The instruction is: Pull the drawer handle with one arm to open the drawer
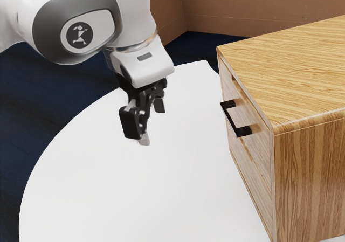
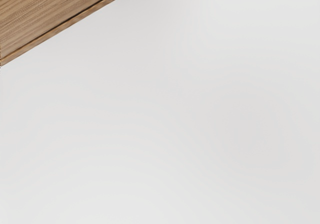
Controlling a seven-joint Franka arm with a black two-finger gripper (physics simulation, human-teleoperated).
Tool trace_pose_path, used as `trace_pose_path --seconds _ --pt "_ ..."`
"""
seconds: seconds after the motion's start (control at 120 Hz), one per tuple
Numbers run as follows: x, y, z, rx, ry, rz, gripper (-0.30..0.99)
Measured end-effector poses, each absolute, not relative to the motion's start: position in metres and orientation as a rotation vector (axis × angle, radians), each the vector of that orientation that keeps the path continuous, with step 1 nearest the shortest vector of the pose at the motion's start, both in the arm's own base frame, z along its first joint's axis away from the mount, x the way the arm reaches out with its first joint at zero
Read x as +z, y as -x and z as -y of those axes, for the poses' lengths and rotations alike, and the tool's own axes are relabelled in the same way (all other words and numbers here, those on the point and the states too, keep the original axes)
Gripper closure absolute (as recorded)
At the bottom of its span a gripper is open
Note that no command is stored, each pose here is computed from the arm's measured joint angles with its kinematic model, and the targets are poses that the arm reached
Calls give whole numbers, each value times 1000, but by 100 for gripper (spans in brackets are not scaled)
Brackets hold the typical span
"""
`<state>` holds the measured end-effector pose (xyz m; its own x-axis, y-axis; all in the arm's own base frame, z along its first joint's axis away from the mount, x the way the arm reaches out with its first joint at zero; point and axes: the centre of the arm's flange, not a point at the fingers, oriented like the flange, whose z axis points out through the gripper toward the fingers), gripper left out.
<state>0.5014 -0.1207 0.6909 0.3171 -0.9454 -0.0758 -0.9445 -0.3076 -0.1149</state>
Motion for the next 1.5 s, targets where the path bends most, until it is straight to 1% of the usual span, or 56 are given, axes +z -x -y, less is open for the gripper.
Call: trace_pose_path --seconds 0.2,0.483,0.6,0.817,0.925,1.1,1.192,1.383,1.5 --pt "686 -509 142 -57 2296 -1917 2" --pt "706 -494 174 -152 2113 -2057 2" --pt "711 -487 185 -169 2054 -2100 2" --pt "705 -476 213 -159 1951 -2194 2" --pt "687 -487 210 -151 1931 -2192 2" --pt "680 -509 200 -256 1889 -2148 2" --pt "667 -519 189 -275 1890 -2128 2" --pt "655 -529 187 -320 1860 -2122 2" --pt "641 -533 182 -304 1857 -2123 2"
